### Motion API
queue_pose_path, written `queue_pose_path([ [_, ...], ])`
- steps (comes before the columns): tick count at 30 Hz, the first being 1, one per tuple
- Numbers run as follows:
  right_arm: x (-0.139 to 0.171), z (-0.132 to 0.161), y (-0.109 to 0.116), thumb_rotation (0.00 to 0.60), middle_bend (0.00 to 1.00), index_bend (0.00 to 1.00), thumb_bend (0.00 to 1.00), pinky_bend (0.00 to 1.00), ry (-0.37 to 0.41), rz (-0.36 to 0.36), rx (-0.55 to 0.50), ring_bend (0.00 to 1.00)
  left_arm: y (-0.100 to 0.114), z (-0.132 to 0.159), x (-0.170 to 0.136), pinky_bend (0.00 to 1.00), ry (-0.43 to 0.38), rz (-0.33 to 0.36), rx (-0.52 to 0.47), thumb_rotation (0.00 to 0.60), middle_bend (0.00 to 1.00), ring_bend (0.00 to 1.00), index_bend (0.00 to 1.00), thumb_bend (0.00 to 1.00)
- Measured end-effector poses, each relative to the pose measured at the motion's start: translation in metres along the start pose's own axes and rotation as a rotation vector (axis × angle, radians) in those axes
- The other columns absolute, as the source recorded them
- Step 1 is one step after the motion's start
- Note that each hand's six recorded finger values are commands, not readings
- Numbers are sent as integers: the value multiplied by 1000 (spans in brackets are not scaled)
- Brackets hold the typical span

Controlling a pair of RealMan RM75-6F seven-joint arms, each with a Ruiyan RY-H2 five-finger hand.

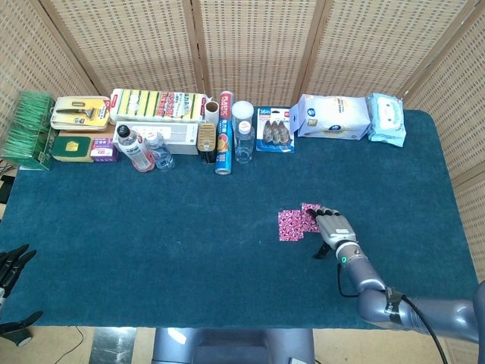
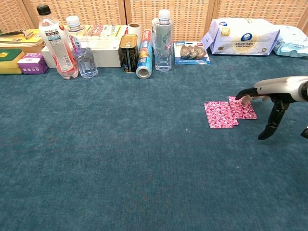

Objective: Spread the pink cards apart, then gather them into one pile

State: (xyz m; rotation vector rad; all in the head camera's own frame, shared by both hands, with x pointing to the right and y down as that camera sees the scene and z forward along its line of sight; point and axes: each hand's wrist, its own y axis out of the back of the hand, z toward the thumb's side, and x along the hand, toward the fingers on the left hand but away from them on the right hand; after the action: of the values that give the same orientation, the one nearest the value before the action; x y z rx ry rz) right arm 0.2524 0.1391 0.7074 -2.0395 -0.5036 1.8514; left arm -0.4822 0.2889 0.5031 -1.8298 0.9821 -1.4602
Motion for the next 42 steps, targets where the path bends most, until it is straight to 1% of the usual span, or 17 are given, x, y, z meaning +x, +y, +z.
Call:
queue_pose_path([
  [5, -1, -7, 3, 600, 102, 0, 0, 0, -25, 2, -3, 0, 0, 0, 0, 0, 0, 1, -1, 600, 0, 0, 0, 18],
  [15, 8, 8, 9, 600, 106, 0, 0, 0, 28, -21, 9, 0, -1, 1, 0, 0, -1, -1, 0, 600, 0, 0, 0, 18],
  [22, 21, 27, -1, 600, 108, 0, 0, 0, 92, 18, -23, 0, -1, 1, 0, 0, -3, -5, 2, 600, 0, 0, 0, 19],
  [26, 25, 40, -5, 600, 108, 0, 0, 0, 132, 27, -17, 0, -1, 1, 0, 0, -2, -4, -1, 600, 0, 0, 0, 19],
  [33, 26, 50, -12, 600, 108, 0, 0, 0, 154, 33, -4, 0, 0, 0, 0, 0, -1, -4, -2, 600, 0, 0, 0, 18],
  [42, 29, 50, -19, 600, 127, 0, 0, 0, 152, 31, 56, 0, 0, 0, 0, 0, -1, -1, -7, 600, 0, 0, 0, 20],
])
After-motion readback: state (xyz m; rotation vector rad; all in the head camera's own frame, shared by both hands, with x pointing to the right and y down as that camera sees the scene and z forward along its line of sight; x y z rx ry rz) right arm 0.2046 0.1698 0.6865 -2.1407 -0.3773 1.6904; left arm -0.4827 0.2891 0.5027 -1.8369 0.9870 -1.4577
